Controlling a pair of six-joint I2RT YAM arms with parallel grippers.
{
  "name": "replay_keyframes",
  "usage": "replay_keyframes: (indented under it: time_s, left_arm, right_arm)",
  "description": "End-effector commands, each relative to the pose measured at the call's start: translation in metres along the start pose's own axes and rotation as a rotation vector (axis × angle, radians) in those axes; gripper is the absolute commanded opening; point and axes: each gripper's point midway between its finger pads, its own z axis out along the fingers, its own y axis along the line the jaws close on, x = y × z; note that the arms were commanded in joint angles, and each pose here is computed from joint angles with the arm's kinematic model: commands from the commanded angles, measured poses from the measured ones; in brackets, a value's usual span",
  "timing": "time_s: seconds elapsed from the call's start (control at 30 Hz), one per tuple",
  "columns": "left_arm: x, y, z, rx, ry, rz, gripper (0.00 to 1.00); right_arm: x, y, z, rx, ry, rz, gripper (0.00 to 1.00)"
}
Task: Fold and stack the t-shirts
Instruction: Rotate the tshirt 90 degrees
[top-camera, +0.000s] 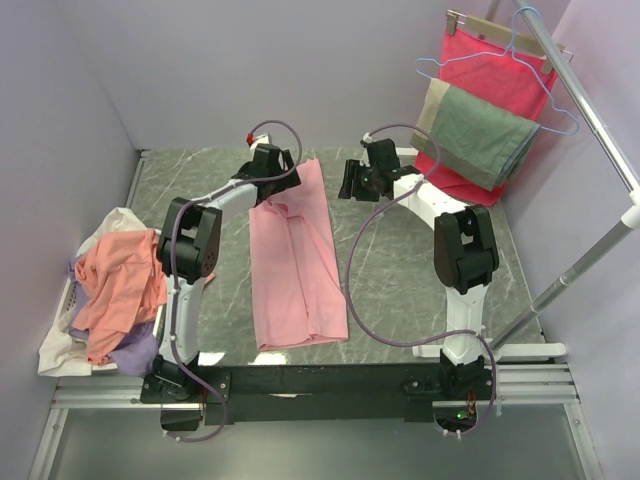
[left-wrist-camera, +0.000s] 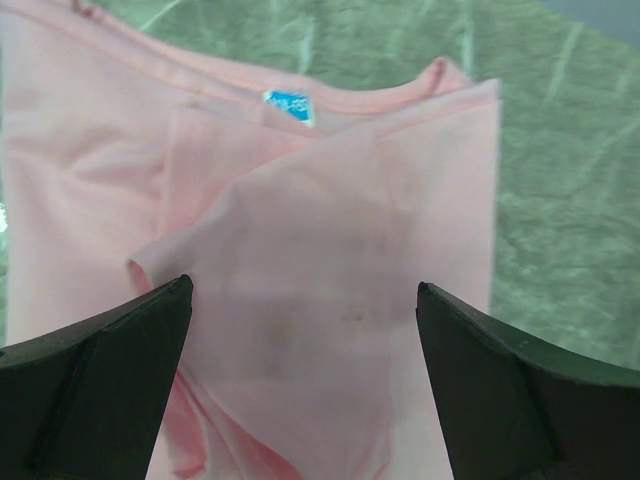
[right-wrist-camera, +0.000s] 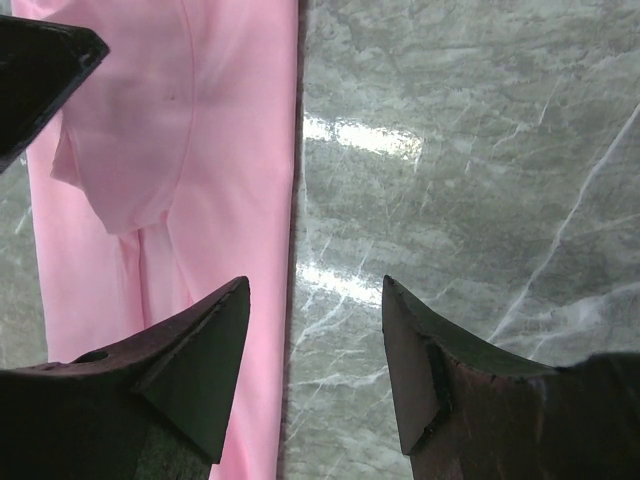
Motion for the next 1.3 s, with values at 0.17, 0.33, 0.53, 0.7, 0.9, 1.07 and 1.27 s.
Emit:
replay_keyframes:
  time_s: [0.17,0.33,0.53,0.7,0.9,1.07,1.27]
  left_arm:
    - [0.002,0.004,0.013,-0.056,0.026,0.040,1.00]
    - [-0.010,-0.004,0.001,-0.035,0.000,0.022,1.00]
    - [-0.045,-0.034,-0.034,0.081,-0.086,0.024,1.00]
    - [-0.045,-0.060,-0.056,0.146,-0.078,0.056,0.99]
    - [-0.017,-0.067,-0.066,0.180,-0.014,0.053,0.99]
    - [0.020,-0.052,-0.060,0.160,0.058,0.034,1.00]
    - [0.056,-0.025,-0.045,0.086,0.113,0.033,0.99]
  right_arm:
    - [-0.010,0.012,-0.014,-0.030,-0.032,-0.012,0.62]
    - [-0.008,0.012,-0.017,-0.028,-0.031,-0.013,0.62]
    - [-0.005,0.011,-0.019,-0.025,-0.028,-0.011,0.62]
    - [-0.002,0.012,-0.021,-0.026,-0.028,-0.013,0.62]
    - [-0.001,0.011,-0.029,-0.019,-0.033,-0.018,0.62]
    - [0.000,0.012,-0.035,-0.016,-0.039,-0.024,0.62]
    - [0.004,0.008,-0.037,-0.006,-0.027,-0.028,0.62]
